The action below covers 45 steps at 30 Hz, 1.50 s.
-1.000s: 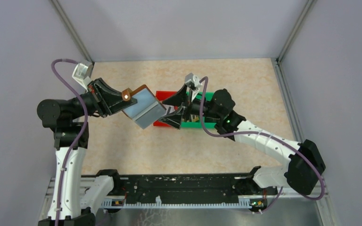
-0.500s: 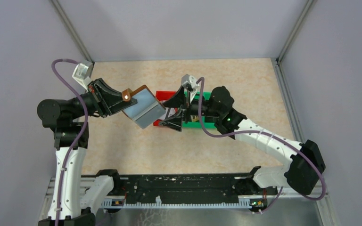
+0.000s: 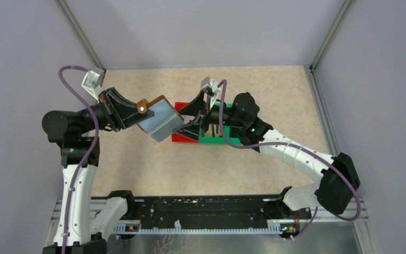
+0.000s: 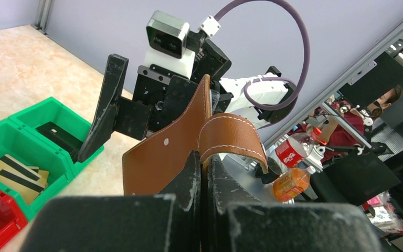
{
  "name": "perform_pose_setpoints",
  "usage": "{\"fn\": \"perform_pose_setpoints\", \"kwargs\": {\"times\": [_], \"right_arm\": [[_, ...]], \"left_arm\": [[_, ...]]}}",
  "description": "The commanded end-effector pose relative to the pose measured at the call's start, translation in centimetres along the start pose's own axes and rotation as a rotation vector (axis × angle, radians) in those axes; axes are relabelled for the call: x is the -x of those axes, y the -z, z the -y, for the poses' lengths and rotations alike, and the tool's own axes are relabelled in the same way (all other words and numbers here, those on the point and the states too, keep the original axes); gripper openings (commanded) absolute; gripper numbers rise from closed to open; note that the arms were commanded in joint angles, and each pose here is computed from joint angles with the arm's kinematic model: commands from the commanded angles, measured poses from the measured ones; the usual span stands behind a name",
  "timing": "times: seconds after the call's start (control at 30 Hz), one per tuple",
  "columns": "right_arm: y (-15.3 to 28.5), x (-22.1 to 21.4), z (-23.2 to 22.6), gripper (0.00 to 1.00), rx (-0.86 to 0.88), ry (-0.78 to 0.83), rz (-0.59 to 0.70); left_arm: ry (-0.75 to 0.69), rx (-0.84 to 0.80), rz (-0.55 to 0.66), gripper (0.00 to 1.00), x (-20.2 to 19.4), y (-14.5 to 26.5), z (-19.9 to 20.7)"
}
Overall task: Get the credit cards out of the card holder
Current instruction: Remove the credit card from the card holder.
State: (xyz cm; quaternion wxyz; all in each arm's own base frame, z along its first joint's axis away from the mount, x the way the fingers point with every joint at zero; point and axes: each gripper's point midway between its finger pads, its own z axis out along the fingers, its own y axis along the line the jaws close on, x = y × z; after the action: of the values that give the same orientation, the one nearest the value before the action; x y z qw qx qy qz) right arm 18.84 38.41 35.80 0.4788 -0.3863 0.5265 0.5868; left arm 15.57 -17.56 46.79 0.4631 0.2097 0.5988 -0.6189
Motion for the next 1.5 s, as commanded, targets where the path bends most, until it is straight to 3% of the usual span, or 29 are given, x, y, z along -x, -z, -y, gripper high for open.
{"fn": "perform_pose_setpoints", "kwargs": {"times": [0.0,0.33,0.7,0.9,0.97,1.17,1.27,1.3,1.33,1.37,1.47], "right_arm": [[-0.9,4.1,-0.4,0.86,-0.008,0.074,0.097],[-1.7,6.5,-0.6,0.85,-0.016,0.119,0.174],[-3.9,6.8,-4.9,0.85,0.196,0.128,0.172],[-3.9,8.0,-5.7,0.82,0.223,0.121,0.204],[-4.0,8.2,-5.7,0.75,0.227,0.111,0.206],[-4.7,7.8,-6.0,0.25,0.28,0.031,0.189],[-4.8,7.4,-6.2,0.08,0.299,0.004,0.183],[-4.8,7.4,-6.2,0.07,0.298,-0.002,0.183],[-4.8,7.4,-6.1,0.05,0.295,-0.007,0.182],[-4.8,7.4,-6.1,0.03,0.289,-0.014,0.181],[-4.6,7.5,-5.3,0.02,0.236,-0.022,0.181]], "left_arm": [[-0.043,-0.015,0.013,0.0,0.7,0.0,1.1],[-0.036,-0.016,0.016,0.0,0.8,0.0,1.2],[-0.021,-0.016,0.003,0.0,0.2,0.1,0.7],[-0.005,-0.015,-0.01,0.0,-0.4,0.2,0.3],[-0.001,-0.015,-0.012,0.0,-0.6,0.2,0.2],[-0.012,-0.017,-0.028,0.0,-1.0,0.3,0.1],[-0.038,-0.001,-0.039,0.0,-1.4,0.4,-0.6],[-0.047,0.008,-0.045,0.09,-1.5,0.4,-1.0],[-0.076,0.012,-0.055,0.3,-1.7,0.5,-1.2],[-0.107,0.017,-0.068,0.44,-1.9,0.5,-1.5],[-0.19,0.046,-0.107,0.69,-2.4,0.8,-2.3]]}}
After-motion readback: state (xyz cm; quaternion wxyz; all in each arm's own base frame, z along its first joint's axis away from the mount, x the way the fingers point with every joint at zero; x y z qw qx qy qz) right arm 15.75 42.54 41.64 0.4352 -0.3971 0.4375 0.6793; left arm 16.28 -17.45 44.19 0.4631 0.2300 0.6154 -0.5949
